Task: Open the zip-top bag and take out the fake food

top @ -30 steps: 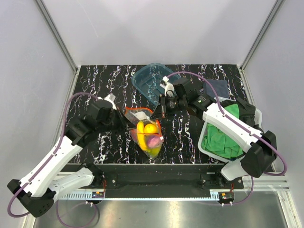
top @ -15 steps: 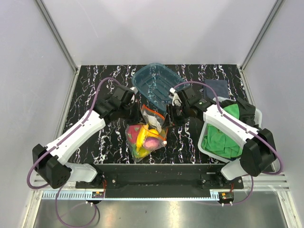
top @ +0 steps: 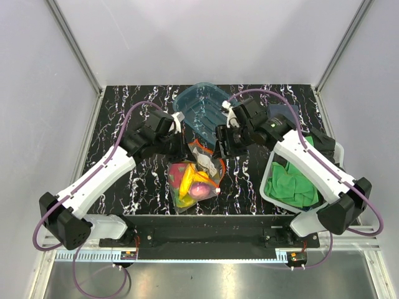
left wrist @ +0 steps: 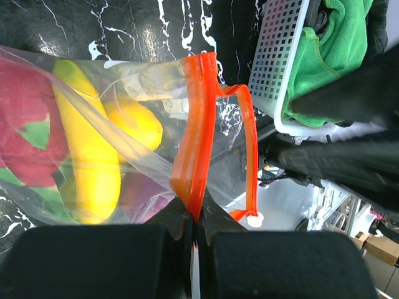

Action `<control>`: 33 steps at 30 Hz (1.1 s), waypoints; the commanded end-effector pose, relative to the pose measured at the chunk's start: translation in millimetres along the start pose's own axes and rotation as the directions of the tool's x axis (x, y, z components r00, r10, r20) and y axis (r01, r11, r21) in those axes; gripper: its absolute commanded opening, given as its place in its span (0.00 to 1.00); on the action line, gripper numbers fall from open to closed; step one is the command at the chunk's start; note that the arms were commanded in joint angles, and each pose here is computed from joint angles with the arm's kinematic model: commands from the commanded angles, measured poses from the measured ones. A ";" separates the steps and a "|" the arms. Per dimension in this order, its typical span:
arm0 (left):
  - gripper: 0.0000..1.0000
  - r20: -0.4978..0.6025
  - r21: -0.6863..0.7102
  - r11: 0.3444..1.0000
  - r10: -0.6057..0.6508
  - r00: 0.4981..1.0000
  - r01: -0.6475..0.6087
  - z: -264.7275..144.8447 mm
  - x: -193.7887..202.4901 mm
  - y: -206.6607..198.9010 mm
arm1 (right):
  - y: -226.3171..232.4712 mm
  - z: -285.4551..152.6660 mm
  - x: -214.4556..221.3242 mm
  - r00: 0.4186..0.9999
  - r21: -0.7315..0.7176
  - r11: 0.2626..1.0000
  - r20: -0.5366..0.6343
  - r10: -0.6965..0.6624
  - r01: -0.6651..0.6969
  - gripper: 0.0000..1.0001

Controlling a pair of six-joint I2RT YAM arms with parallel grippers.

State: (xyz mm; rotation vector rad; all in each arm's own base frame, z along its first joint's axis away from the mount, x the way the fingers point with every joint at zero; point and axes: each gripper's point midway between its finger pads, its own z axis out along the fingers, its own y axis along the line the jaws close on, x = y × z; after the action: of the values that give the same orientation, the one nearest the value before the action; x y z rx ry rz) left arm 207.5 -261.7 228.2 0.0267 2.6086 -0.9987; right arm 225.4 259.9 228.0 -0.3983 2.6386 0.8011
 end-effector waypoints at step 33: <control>0.00 0.045 0.214 0.976 0.022 0.999 -0.031 8.4 -37.2 -57.9 | 33.0 85.8 100.1 0.970 -0.373 0.916 -0.237 0.062 -0.149 0.86</control>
State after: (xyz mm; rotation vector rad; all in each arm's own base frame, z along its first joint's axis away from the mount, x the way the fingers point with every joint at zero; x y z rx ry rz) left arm 212.4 -293.4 231.8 0.0716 2.6213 -1.1687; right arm 160.0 310.5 129.3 -0.3708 2.7570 1.3034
